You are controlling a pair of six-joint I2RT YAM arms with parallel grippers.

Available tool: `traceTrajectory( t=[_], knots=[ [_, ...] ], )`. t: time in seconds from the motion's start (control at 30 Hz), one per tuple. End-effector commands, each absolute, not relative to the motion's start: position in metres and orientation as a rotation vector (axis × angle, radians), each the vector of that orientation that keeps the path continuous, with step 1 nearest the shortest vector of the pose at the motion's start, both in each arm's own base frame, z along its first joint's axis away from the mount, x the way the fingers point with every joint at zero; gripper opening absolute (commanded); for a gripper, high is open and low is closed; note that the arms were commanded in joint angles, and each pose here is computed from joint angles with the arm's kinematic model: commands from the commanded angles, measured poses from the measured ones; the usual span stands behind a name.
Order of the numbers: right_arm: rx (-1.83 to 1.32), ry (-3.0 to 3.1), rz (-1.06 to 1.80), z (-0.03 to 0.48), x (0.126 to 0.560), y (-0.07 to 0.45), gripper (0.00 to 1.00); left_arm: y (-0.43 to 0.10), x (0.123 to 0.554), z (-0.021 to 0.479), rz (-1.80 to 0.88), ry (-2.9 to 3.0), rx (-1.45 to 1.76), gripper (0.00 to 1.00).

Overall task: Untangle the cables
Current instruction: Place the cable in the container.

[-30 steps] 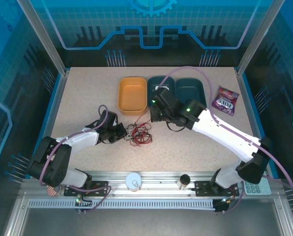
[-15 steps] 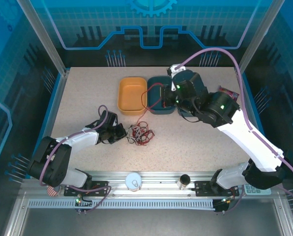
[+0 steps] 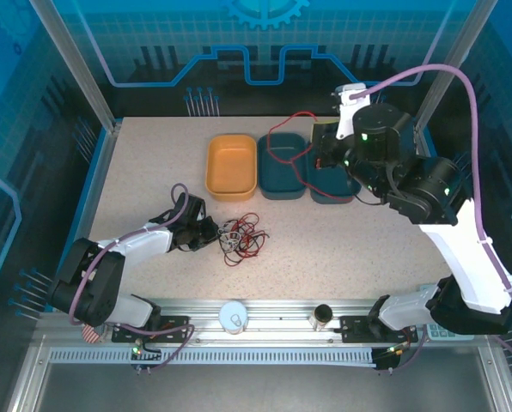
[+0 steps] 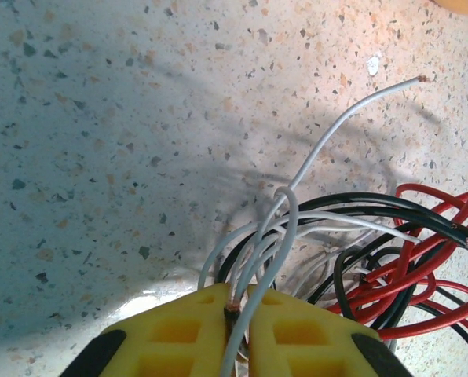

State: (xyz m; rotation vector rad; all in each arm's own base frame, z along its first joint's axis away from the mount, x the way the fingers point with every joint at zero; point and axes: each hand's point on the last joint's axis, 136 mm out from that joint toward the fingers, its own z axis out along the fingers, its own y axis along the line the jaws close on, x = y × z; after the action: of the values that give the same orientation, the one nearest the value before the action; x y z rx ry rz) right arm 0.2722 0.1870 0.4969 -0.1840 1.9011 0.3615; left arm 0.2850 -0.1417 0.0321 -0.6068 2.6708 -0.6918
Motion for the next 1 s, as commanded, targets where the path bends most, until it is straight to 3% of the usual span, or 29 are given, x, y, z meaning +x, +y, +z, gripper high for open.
traceTrajectory(
  t=[0.0,0.57,0.77,0.97],
  knots=[
    [-0.138,1.923,0.234,0.491,0.286,0.162,0.00,-0.143,0.289,0.051,-0.724,2.654,-0.585,0.17],
    [0.092,2.015,0.037,0.443,0.402,0.096,0.00,-0.118,0.276,0.139,-0.613,2.528,-0.492,0.68],
    [0.147,2.095,0.024,0.402,0.446,0.084,0.00,-0.113,0.274,0.151,-0.605,2.487,-0.479,0.99],
    [0.162,2.176,-0.044,0.353,0.483,0.077,0.00,-0.114,0.276,0.156,-0.616,2.472,-0.464,0.99]
  ],
)
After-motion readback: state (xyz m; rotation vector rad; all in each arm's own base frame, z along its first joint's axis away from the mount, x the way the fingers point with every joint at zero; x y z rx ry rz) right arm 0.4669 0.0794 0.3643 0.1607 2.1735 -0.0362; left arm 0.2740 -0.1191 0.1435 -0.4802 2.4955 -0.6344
